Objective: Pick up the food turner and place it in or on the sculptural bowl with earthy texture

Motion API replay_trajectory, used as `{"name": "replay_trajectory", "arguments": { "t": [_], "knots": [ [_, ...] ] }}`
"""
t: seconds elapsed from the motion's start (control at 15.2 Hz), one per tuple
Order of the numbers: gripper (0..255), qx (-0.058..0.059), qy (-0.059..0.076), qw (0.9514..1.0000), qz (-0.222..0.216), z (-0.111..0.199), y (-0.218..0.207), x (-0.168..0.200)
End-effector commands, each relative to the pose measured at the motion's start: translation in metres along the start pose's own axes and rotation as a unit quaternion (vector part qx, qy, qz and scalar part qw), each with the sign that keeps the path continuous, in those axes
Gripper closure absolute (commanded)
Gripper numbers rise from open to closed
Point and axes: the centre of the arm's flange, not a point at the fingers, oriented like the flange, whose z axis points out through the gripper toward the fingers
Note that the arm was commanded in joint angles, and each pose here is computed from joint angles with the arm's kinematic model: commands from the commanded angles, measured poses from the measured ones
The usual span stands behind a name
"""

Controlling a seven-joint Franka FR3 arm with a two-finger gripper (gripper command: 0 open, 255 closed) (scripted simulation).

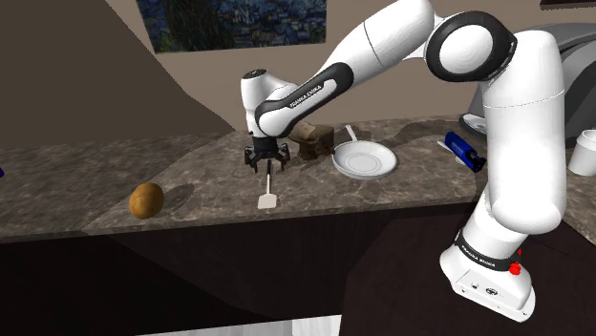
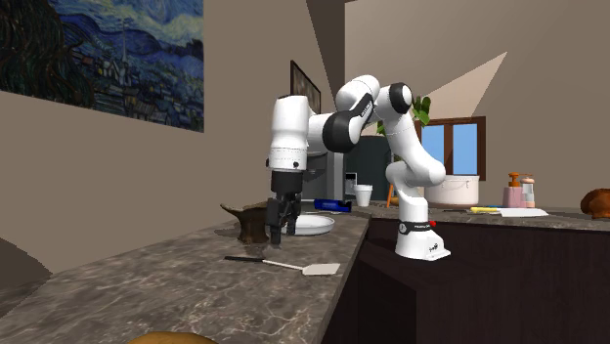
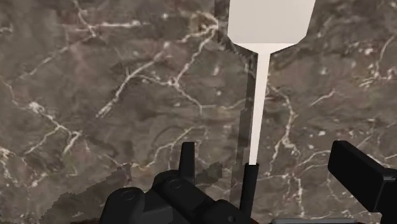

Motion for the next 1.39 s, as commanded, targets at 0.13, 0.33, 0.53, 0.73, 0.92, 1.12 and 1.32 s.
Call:
{"name": "replay_trajectory", "arguments": {
  "t": [0.13,0.33,0.53,0.73,0.92,1.12,1.32],
  "knots": [
    [0,0.000,0.000,0.9999,0.011,0.018,-0.012,0.010],
    [0,0.000,0.000,0.9999,0.011,0.034,-0.012,0.010],
    [0,0.000,0.000,0.9999,0.011,0.047,-0.011,0.010],
    [0,0.000,0.000,0.9999,0.011,0.047,-0.012,0.010],
    [0,0.000,0.000,0.9999,0.011,0.047,-0.012,0.010],
    [255,0.000,0.000,0.9999,0.011,0.047,-0.012,0.010],
    [255,0.000,0.000,0.9999,0.011,0.047,-0.012,0.010]
  ]
}}
